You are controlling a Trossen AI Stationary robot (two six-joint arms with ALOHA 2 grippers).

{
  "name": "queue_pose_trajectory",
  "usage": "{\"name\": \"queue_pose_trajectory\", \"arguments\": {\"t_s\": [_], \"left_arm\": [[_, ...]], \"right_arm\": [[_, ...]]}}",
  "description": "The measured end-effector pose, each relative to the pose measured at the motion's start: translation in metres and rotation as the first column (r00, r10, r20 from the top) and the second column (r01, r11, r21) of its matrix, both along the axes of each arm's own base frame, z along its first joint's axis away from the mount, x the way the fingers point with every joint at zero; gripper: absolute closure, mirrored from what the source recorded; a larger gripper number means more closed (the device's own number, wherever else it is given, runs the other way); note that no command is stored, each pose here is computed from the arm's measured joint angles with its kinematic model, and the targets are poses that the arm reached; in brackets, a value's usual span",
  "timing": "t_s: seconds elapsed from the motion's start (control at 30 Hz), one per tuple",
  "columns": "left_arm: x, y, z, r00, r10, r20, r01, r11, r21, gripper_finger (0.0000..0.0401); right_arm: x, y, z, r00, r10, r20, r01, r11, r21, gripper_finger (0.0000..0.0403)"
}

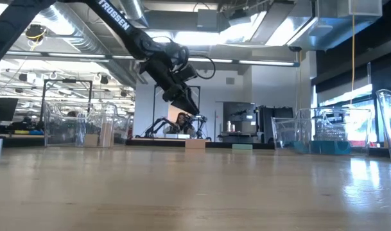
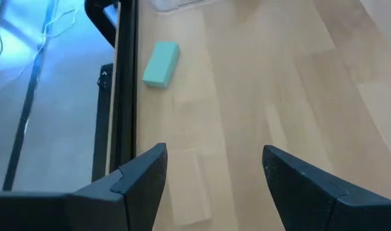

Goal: Sort & place blocks by color
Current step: Put the brown block into the top left transparent bin

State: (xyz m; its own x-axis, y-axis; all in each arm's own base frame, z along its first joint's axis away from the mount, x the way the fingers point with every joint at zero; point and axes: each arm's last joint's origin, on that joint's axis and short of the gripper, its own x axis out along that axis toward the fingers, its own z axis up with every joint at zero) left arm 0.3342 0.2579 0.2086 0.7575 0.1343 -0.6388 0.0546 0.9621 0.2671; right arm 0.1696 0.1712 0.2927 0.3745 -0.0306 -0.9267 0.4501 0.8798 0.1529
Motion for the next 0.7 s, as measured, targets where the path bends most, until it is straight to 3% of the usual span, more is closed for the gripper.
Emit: {"name": "queue_pose_trajectory", "arguments": {"t_s": [0.2,0.33,0.7], "left_arm": [[0.001,0.002,-0.007,1.000,-0.010,-0.016,0.010,1.000,0.002,0.0154],[0.002,0.004,-0.014,0.999,-0.006,-0.034,0.007,1.000,0.010,0.0154],[0.003,0.017,-0.044,0.994,0.061,-0.089,-0.060,0.998,0.017,0.0154]], "right_arm": [[0.007,-0.012,0.003,0.985,-0.014,0.174,0.055,0.971,-0.233,0.0143],[0.009,-0.020,0.004,0.978,-0.035,0.207,0.101,0.943,-0.317,0.0143],[0.017,-0.034,0.003,0.976,-0.091,0.196,0.156,0.924,-0.350,0.0143]]}}
